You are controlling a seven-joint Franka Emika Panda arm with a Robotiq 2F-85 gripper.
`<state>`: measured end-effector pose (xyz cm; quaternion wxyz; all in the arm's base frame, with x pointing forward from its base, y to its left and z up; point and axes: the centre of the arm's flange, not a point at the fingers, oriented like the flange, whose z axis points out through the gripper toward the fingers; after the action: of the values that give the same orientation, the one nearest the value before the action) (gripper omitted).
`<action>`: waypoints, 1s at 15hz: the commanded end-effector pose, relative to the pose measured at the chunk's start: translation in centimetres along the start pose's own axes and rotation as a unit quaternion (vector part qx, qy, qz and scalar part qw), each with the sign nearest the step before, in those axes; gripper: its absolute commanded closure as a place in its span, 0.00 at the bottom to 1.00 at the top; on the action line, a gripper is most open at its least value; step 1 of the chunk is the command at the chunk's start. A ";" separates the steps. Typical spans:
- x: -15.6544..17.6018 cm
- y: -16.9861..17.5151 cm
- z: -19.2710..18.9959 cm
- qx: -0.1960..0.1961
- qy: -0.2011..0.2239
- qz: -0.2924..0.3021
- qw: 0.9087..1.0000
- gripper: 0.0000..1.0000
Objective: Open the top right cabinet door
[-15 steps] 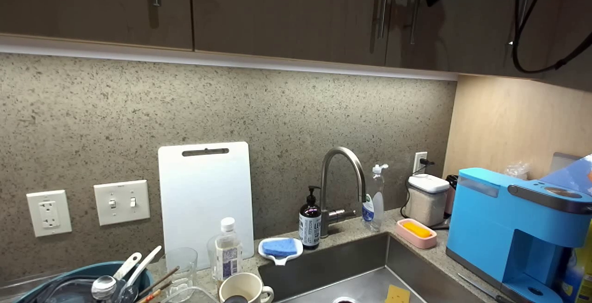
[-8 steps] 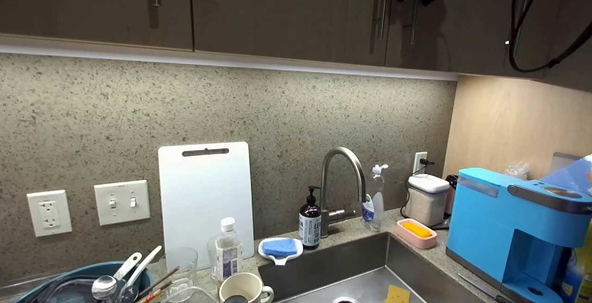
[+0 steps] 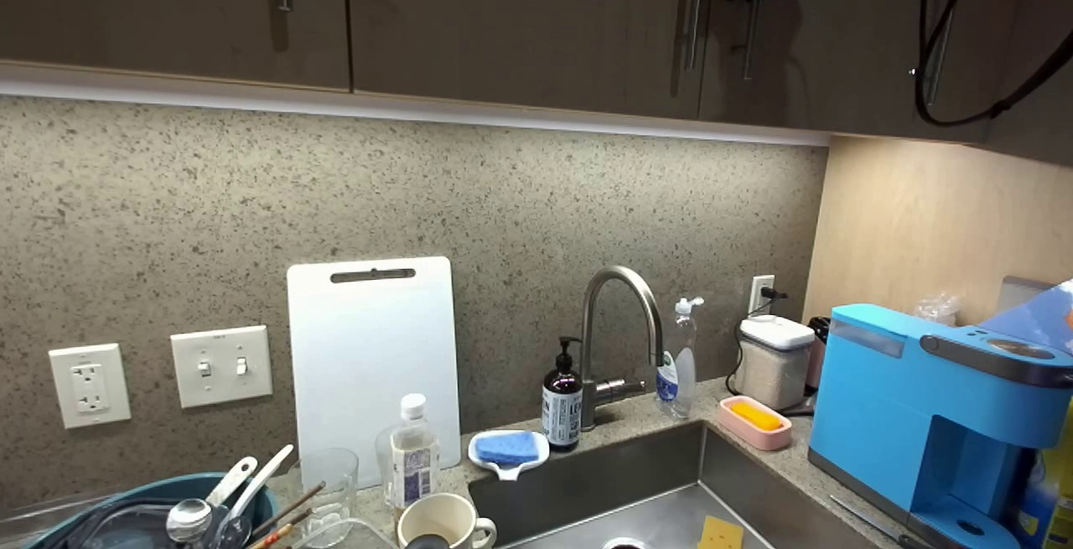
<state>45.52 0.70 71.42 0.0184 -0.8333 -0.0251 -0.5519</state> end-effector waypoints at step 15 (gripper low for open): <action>1.1 1.1 -8.1 0.028 0.009 -0.011 1.000 0.97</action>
<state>42.85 -0.84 73.01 0.0255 -0.8523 -0.0374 -0.5211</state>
